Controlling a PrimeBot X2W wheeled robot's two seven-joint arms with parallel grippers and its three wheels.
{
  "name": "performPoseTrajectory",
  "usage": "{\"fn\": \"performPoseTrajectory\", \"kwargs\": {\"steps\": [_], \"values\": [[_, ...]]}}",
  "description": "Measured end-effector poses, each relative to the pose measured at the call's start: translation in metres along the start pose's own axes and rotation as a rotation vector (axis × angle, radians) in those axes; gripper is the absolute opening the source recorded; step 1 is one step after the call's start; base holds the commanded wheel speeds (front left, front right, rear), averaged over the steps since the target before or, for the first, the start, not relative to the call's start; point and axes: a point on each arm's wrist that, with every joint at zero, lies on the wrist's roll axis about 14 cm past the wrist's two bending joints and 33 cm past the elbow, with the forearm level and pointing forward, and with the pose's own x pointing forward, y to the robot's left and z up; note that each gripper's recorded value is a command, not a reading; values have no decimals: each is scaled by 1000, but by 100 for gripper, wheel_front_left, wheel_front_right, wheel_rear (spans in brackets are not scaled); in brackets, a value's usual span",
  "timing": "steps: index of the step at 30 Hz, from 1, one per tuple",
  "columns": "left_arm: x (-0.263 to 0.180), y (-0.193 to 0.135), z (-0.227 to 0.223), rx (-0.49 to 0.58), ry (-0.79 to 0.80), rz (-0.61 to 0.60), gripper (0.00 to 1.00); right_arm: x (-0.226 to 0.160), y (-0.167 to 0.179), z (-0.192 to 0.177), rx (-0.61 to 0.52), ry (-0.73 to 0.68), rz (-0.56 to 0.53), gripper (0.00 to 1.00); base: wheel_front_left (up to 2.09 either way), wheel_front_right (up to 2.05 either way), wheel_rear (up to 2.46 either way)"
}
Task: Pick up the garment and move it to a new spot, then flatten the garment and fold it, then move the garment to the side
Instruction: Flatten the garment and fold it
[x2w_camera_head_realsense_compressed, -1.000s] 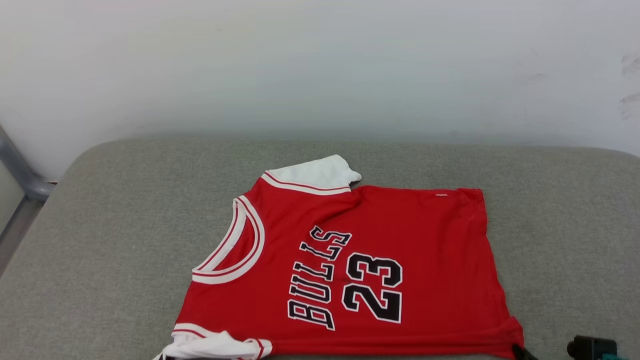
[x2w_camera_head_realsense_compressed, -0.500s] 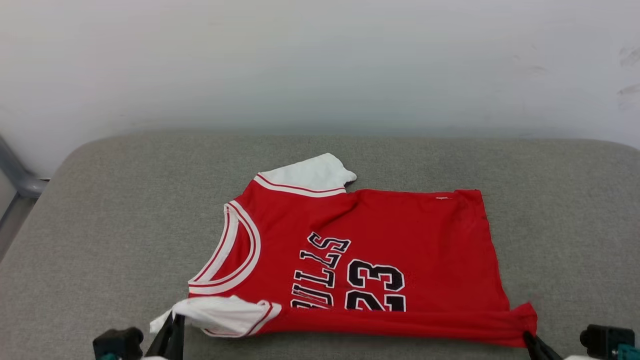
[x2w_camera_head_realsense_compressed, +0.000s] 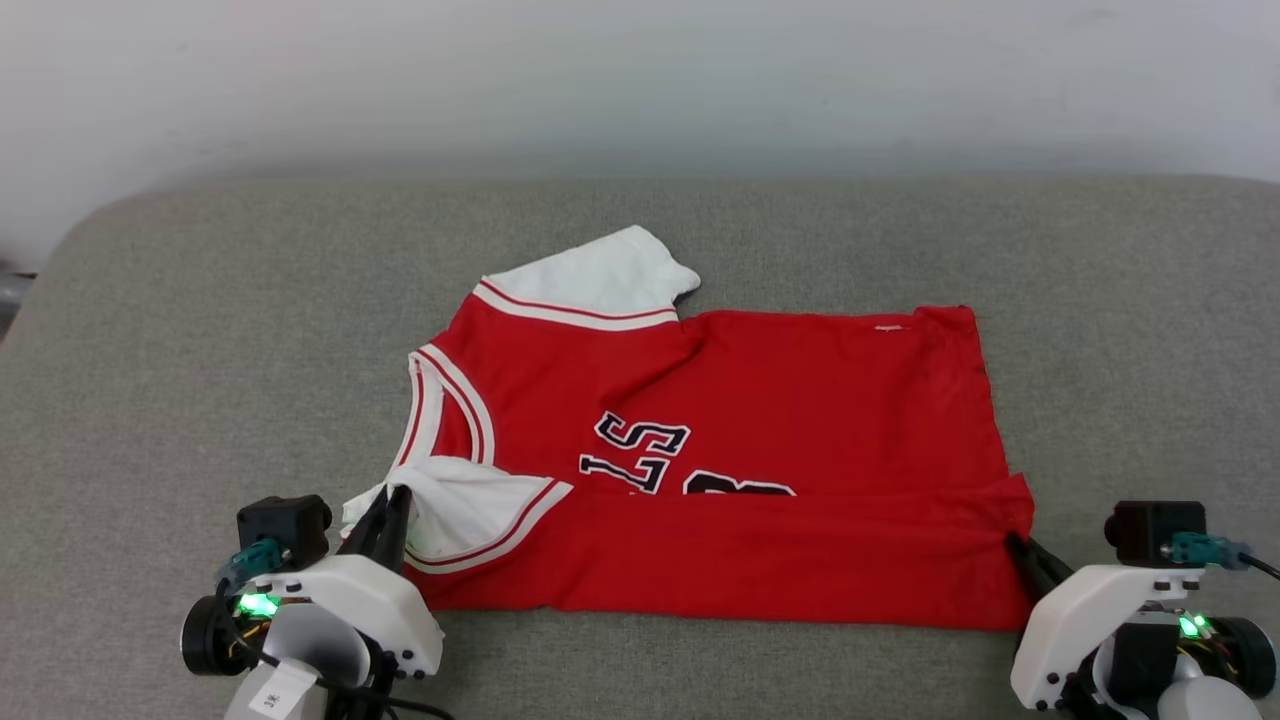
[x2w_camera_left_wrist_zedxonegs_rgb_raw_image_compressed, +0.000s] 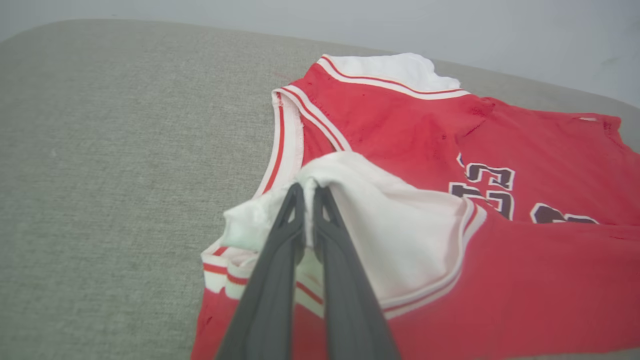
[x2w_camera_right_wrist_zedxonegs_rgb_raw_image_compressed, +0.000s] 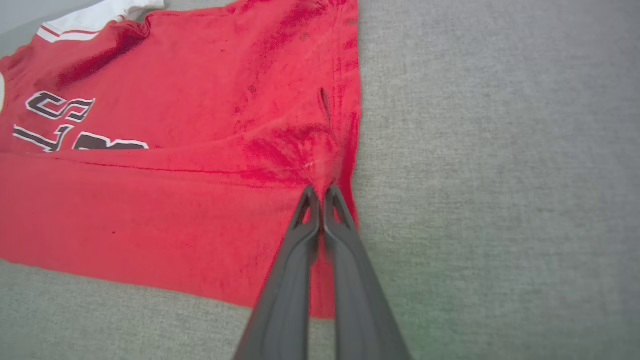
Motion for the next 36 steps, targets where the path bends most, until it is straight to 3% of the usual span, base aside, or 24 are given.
{"fn": "performPoseTrajectory", "kwargs": {"steps": [4,5,6,7,8,9,17,22,28,36], "values": [[14,2,-20,-7,77,-3,0,14,1,-17,-19,64,5,0,0,0,0],[16,1,-26,-13,99,-7,4,17,1,-20,-19,70,5,0,0,0,0],[18,0,-31,-17,118,-10,25,19,1,-22,-20,79,6,32,0,0,0],[19,0,-35,-24,136,-13,44,20,0,-25,-24,89,5,100,0,0,0],[20,0,-39,-33,153,-13,76,20,0,-27,-26,91,3,100,0,0,0],[21,-1,-40,-39,159,-16,100,21,0,-28,-27,89,4,100,0,0,0],[17,9,-28,-39,144,-12,100,10,12,24,-4,-192,46,100,0,0,0],[13,16,-8,-3,158,-23,100,-7,12,32,5,-259,46,100,0,0,0],[6,28,-7,16,326,-35,100,-20,7,33,26,-281,29,100,0,0,0],[-13,35,-35,-33,598,-35,100,-25,3,30,53,-272,10,100,0,0,0]]}}
